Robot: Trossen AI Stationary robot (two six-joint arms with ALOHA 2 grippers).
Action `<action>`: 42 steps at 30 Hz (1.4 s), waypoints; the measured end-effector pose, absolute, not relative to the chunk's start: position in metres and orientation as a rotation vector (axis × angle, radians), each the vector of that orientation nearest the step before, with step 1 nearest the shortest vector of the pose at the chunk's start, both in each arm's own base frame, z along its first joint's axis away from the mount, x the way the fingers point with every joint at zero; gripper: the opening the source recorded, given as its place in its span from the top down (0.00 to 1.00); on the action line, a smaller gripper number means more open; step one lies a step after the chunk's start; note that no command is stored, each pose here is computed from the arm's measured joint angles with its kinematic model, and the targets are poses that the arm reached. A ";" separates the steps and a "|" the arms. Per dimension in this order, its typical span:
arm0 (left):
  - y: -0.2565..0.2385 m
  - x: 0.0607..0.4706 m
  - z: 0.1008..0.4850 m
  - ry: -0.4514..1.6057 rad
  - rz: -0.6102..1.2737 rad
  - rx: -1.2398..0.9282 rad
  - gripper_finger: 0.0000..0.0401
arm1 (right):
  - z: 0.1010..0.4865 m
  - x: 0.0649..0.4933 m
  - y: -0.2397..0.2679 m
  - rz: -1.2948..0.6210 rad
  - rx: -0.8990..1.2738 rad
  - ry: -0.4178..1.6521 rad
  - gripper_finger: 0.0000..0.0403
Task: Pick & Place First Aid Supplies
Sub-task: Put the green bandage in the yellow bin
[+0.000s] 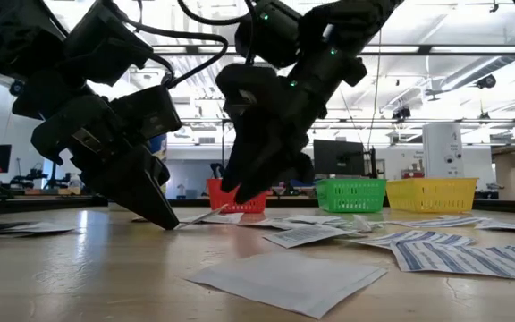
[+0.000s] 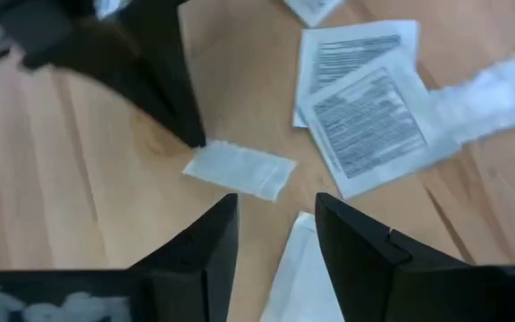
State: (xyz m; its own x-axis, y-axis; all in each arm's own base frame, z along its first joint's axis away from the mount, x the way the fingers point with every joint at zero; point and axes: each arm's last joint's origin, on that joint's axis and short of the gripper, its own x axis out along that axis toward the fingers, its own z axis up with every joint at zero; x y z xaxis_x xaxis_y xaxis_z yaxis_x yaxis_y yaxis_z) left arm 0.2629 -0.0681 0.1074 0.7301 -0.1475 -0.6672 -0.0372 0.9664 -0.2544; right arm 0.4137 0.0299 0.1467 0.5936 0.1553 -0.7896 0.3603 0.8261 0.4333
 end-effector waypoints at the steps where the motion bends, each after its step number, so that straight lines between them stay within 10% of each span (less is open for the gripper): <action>1: -0.068 0.263 0.107 0.752 -0.062 -0.260 1.00 | 0.147 0.414 0.029 -0.140 0.630 0.938 0.63; 42: -0.068 0.262 0.107 0.750 -0.079 -0.221 1.00 | 0.116 0.428 0.018 -0.137 0.953 0.937 0.78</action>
State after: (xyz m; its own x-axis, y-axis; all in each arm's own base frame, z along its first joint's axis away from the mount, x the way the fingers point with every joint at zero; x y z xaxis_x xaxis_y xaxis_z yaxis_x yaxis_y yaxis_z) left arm 0.2624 -0.0679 0.1067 0.7297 -0.1499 -0.6671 -0.0073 0.9739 -0.2269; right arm 0.4282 0.0184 0.1155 0.6150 0.2835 -0.7358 0.4829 0.6023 0.6357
